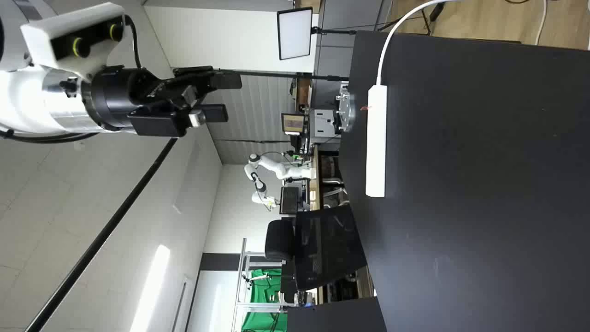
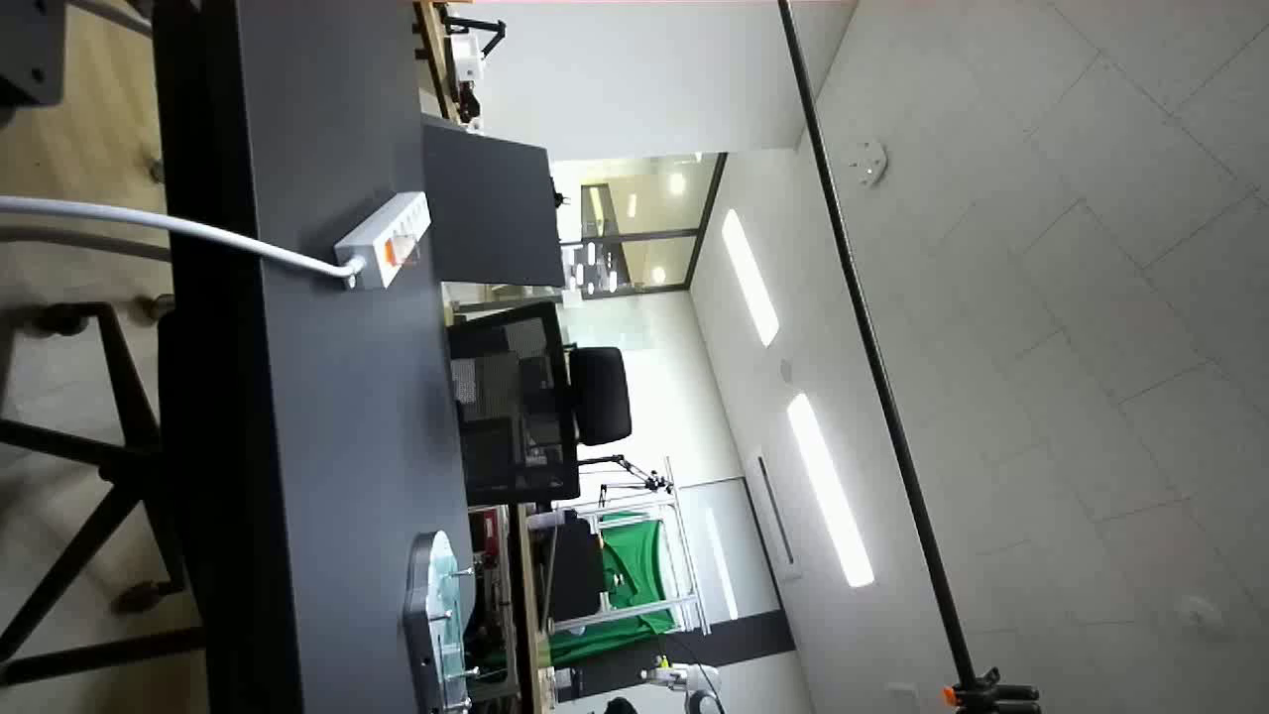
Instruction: Press the switch on the adapter
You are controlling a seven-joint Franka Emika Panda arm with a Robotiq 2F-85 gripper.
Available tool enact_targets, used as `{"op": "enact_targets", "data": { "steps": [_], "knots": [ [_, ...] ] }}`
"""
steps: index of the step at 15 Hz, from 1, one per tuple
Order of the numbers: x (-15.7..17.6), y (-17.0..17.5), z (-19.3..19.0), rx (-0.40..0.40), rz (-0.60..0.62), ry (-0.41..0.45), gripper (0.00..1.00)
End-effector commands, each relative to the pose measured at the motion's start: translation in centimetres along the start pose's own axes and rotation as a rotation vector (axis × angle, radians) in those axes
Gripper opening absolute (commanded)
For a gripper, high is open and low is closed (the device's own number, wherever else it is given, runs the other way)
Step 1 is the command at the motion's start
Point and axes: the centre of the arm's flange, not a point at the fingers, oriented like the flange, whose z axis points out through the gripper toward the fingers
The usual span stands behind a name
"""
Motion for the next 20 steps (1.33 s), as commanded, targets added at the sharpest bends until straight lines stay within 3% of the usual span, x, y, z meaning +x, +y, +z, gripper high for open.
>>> {"op": "enact_targets", "data": {
  "steps": [1, 10, 14, 20],
  "knots": [
    [0.0, 0.0, 0.0, 0.0, 0.0, 0.0, 1.0],
    [0.1, 0.0, -0.1, 0.002, 0.0, 0.006, 1.0],
    [3.3, 3.6, 1.3, -0.074, -0.264, -0.015, 1.0],
    [11.2, 14.0, 3.6, -0.161, -0.619, -0.08, 1.0]
  ]
}}
